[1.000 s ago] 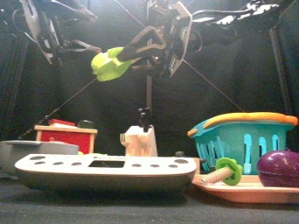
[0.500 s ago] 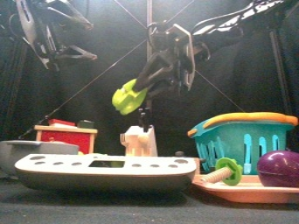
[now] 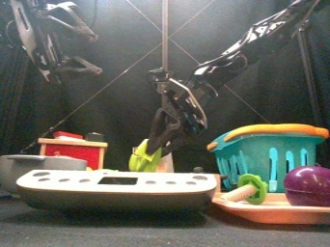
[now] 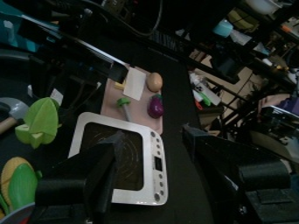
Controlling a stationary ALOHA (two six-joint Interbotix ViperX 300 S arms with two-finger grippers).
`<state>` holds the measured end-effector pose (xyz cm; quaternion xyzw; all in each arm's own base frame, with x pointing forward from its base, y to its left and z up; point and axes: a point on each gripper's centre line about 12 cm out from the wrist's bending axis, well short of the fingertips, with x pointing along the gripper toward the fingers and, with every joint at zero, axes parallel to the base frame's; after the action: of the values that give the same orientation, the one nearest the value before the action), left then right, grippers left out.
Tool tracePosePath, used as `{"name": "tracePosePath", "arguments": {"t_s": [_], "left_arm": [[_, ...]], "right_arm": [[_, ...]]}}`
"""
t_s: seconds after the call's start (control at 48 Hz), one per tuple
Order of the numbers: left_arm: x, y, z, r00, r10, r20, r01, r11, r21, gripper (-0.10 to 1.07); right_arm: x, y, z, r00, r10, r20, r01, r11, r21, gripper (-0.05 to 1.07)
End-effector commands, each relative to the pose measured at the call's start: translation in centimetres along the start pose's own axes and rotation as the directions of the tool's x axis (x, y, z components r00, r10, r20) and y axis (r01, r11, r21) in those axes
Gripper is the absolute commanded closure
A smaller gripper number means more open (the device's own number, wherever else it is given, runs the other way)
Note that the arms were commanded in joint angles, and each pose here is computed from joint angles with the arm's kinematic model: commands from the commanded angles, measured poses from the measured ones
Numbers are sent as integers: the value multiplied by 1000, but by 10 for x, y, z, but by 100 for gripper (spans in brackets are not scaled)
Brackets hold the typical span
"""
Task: Place starfruit above stove
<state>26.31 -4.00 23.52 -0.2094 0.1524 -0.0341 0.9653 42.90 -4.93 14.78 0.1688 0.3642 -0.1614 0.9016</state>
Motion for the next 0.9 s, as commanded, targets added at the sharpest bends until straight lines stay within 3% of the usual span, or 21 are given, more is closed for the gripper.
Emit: {"name": "tracePosePath", "arguments": {"t_s": [0.0, 0.146, 0.312, 0.417, 0.583, 0.75, 0.875], "left_arm": [[0, 2, 4, 1000, 5, 20, -5, 1000, 17, 7], [-5, 25, -2, 997, 59, 52, -61, 997, 39, 7], [-15, 53, -5, 986, 146, 76, -151, 987, 62, 7], [-18, 57, -9, 986, 153, 65, -159, 982, 100, 7], [-22, 61, -16, 985, 165, 53, -170, 980, 100, 7], [-22, 63, -15, 983, 173, 55, -177, 980, 94, 7], [-23, 63, -15, 983, 173, 55, -178, 980, 93, 7]], "right_arm": [[-8, 4, 15, 999, 15, 41, -16, 1000, 9, 19], [-8, 6, 17, 999, 9, 40, -9, 1000, 6, 11], [-13, 3, 35, 997, -67, 40, 67, 998, -2, 11], [-14, 2, 50, 994, -94, 59, 94, 996, 10, 10], [7, 1, 50, 989, -148, 19, 148, 989, -4, 11], [18, -15, 51, 948, -314, -46, 312, 949, -46, 11], [25, -18, 48, 938, -340, -68, 337, 940, -49, 11]]}}
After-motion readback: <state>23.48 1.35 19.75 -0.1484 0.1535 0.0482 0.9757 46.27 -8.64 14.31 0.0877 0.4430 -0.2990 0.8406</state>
